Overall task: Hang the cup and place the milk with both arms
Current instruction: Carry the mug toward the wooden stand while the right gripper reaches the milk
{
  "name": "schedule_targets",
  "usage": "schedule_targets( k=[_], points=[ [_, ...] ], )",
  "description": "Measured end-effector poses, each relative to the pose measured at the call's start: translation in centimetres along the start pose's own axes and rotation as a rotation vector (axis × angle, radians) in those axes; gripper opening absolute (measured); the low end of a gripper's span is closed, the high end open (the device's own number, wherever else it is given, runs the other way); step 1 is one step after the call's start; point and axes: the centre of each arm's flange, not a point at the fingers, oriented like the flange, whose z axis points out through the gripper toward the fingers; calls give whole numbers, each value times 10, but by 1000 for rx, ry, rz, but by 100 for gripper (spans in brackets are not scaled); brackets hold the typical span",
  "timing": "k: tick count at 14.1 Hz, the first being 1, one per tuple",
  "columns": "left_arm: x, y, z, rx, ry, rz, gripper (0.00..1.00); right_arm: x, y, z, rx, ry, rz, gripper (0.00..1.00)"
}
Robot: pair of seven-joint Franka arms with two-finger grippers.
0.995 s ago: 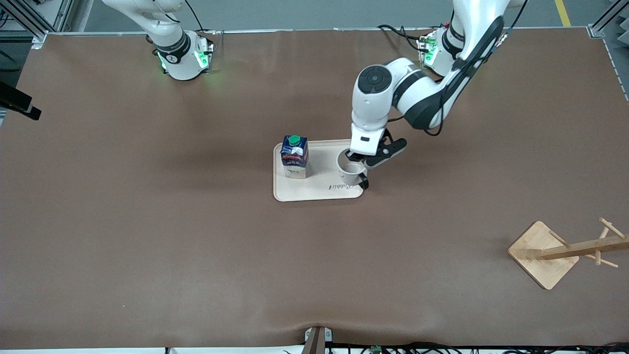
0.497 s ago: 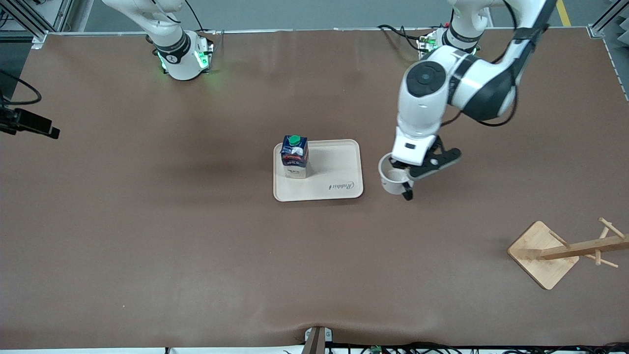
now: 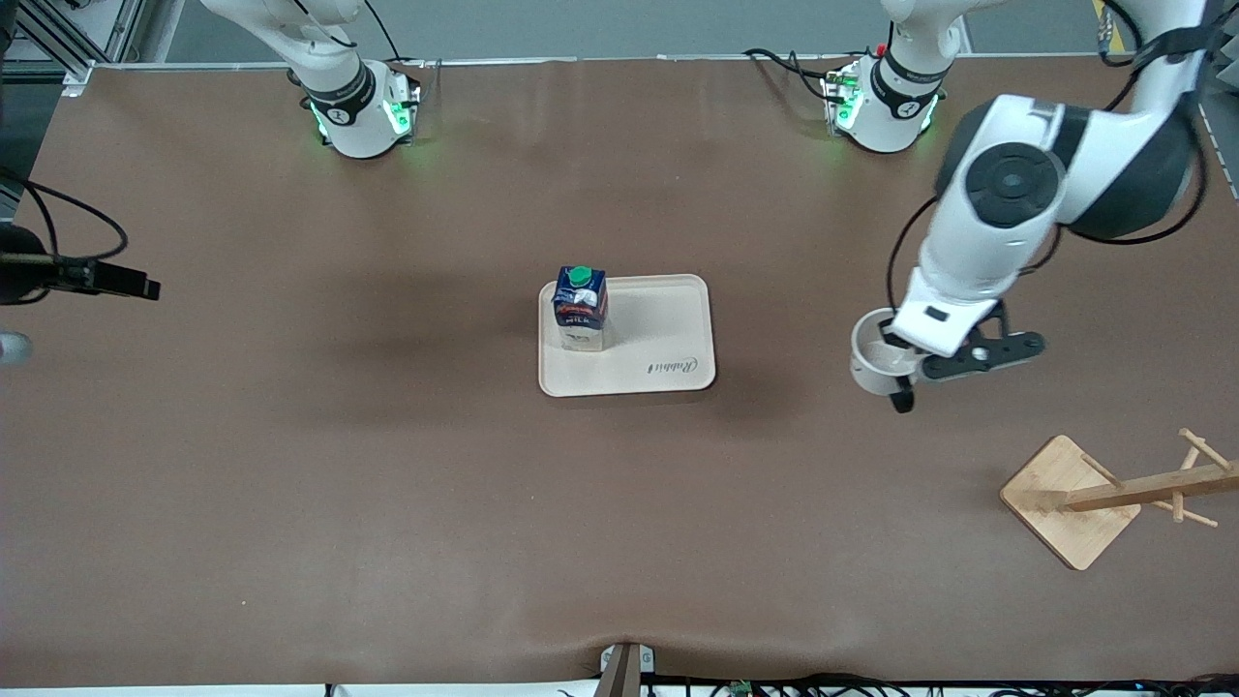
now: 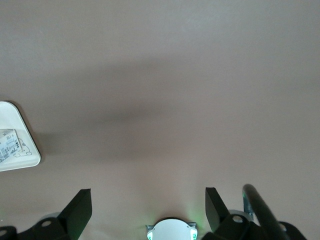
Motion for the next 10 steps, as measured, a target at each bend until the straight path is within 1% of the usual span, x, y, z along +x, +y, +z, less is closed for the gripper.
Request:
schedule_targets(
  k=[2, 4, 5, 8, 10],
  points=[
    [12, -45, -12, -14, -3, 72, 5, 5, -9, 14, 6, -46, -11, 100],
    [22, -87, -20, -22, -5, 142, 5, 2, -36, 23, -8, -85, 28, 100],
    [27, -105, -21, -23, -6, 178, 5, -2, -55, 28, -5, -103, 38, 100],
    [38, -147, -30, -24, 14, 265, 5, -13, -120, 34, 33, -126, -8, 100],
    [43, -168, -35, -24, 25, 302, 5, -19, -156, 38, 80, -128, -58, 100]
  ],
)
